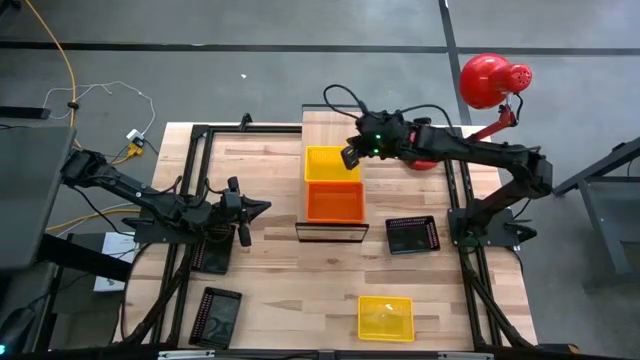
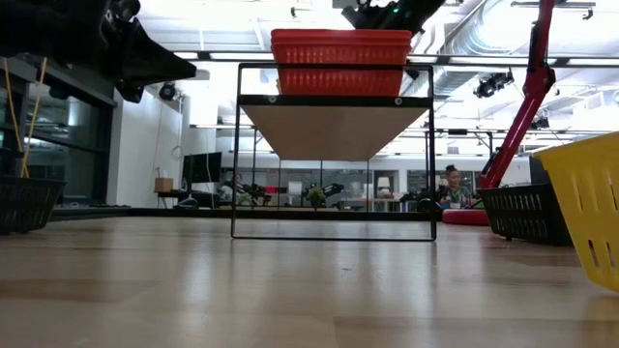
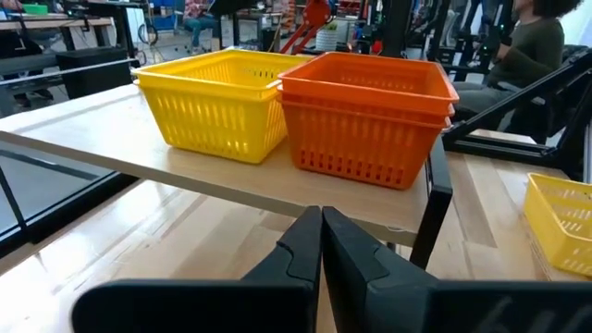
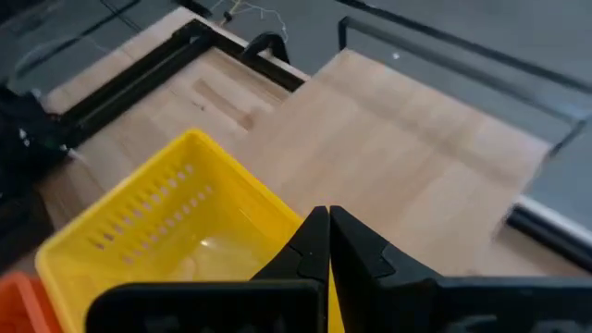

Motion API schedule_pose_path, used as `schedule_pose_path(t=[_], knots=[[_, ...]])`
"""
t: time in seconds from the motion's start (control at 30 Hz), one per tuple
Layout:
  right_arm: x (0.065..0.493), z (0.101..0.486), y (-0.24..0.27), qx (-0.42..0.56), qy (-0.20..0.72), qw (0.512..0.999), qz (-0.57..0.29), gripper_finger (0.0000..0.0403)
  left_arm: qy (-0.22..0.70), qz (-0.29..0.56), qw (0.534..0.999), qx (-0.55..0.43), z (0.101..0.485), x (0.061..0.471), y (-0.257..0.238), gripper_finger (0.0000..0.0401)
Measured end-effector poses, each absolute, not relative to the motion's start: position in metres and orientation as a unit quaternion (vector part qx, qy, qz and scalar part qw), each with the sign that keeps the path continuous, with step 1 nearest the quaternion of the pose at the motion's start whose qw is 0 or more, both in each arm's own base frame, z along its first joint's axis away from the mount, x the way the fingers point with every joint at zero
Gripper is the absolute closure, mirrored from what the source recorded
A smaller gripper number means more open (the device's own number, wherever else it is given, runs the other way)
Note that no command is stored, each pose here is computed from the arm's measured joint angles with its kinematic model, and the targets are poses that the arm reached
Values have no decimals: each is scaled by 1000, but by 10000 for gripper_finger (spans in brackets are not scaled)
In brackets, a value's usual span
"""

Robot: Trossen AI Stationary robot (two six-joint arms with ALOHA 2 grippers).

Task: Stack baskets on shelf by color
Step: Stack the yellow bin on the yellow bins on the shelf

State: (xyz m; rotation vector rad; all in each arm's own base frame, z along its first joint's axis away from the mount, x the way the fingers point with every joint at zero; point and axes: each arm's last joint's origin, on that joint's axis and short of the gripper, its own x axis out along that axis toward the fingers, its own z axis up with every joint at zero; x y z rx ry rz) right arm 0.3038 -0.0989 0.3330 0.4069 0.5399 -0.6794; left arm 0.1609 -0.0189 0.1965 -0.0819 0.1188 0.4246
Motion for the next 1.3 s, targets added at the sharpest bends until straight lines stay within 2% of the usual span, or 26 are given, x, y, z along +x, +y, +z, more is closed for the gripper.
schedule_pose_path(t=[0.3, 0.5, 0.7, 0.87, 1.1, 1.3], knots=[[266, 351, -48, 113, 349, 896, -251, 403, 78, 128, 984, -94, 193, 162, -24, 401], [234, 349, -6, 79, 352, 903, -232, 403, 79, 129, 983, -104, 192, 161, -27, 401], [186, 294, 26, 153, 304, 923, -178, 403, 65, 165, 980, -89, 194, 160, -28, 401], [168, 266, 55, 249, 265, 925, -109, 403, 67, 155, 982, -89, 194, 160, -28, 401], [171, 264, 108, 288, 356, 883, -107, 403, 70, 142, 983, -90, 194, 160, -29, 401], [183, 261, 163, 316, 492, 793, -171, 403, 74, 143, 983, -88, 193, 160, -29, 401]])
